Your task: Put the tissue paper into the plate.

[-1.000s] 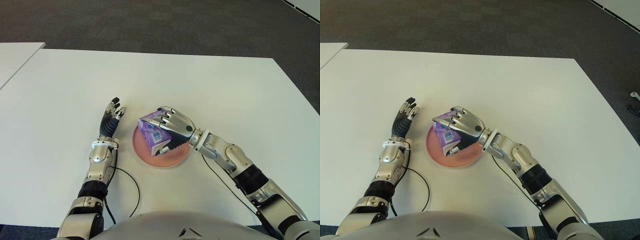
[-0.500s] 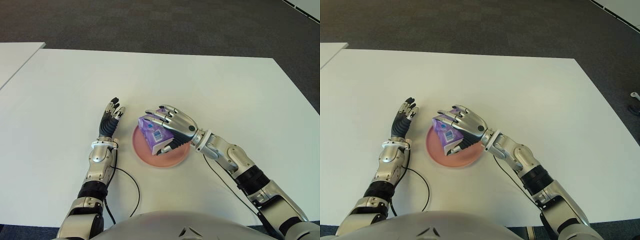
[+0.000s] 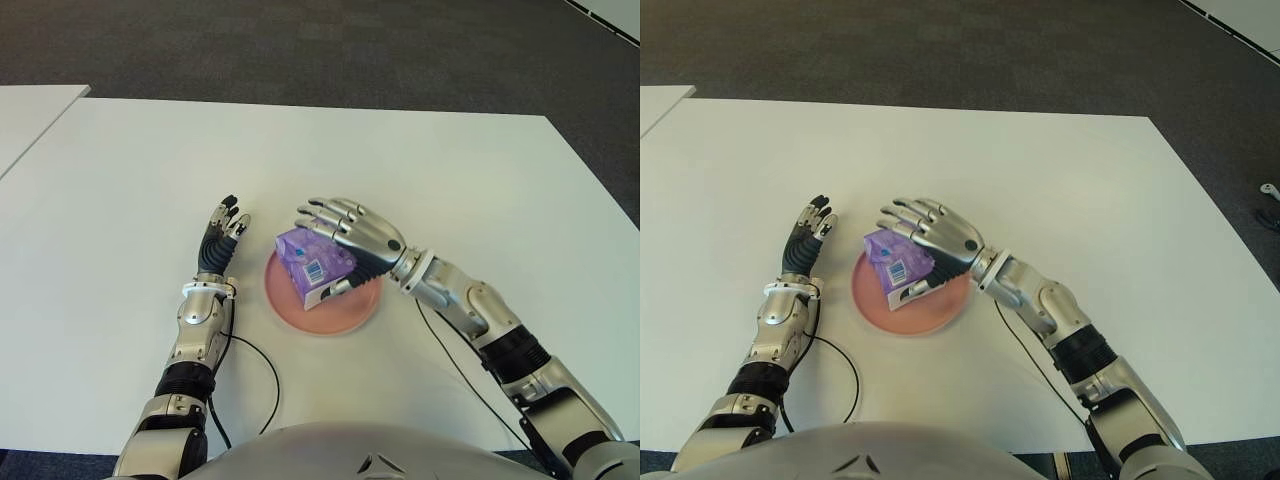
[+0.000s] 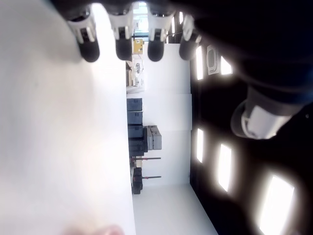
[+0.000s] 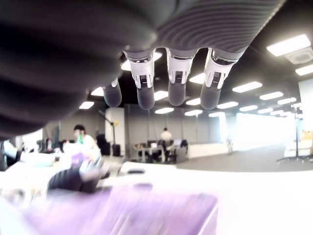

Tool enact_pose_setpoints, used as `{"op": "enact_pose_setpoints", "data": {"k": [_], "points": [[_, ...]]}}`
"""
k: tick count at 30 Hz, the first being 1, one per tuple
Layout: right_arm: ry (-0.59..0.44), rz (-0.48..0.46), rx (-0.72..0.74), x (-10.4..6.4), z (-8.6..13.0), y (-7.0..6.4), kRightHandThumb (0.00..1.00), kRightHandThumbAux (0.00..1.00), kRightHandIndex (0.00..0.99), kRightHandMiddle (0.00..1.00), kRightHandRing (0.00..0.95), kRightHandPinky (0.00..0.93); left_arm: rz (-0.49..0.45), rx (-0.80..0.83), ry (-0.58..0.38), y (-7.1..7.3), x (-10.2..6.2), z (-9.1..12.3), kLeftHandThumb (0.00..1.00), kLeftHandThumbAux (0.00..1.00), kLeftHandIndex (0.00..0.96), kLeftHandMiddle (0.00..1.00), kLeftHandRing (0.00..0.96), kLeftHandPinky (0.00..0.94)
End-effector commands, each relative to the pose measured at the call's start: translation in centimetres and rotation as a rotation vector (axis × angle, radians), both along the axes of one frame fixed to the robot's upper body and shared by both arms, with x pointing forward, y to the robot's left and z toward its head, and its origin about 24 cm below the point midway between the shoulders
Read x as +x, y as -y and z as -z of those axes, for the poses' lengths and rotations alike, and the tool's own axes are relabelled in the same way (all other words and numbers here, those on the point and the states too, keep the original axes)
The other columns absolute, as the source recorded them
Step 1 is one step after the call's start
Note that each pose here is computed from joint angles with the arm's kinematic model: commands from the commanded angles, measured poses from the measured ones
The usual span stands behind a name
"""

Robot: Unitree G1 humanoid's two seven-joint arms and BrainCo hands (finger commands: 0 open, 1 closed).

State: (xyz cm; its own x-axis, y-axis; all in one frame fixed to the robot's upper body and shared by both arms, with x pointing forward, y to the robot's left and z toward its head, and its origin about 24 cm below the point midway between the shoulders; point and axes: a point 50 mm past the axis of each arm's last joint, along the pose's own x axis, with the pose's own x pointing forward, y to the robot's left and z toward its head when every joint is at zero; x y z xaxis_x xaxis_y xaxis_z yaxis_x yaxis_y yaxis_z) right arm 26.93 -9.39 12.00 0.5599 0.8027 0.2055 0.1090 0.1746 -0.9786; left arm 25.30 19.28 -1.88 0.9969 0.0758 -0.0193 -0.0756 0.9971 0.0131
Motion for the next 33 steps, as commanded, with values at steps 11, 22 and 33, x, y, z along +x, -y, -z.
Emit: {"op": "enact_pose_setpoints", "data": {"k": [11,22,33], "points": [[-0.021,0.140,0.353,2.2,-5.6,4.0,0.088,0.382,0.000,0.000,0.000,0.000,-0.008,-0.018,-0.151,0.1,-2.0,2.8,0.000,0.495,0.000,0.000,0.000,0.000],[-0.098,0.333,0.745,2.5,-8.0,7.2,0.152,0.347,0.000,0.000,0.000,0.000,-0.020,-0.005,-0.138,0.3,-2.0,2.7,0.000,0.464,0.000,0.000,0.000,0.000],[-0.065,0.410,0.956,3.6,-7.4,9.2,0.090,0.406,0.000,0.000,0.000,0.000,-0.005,-0.016,-0.156,0.2,-2.1,2.9,0.000,0.477,0.000,0.000,0.000,0.000]]}}
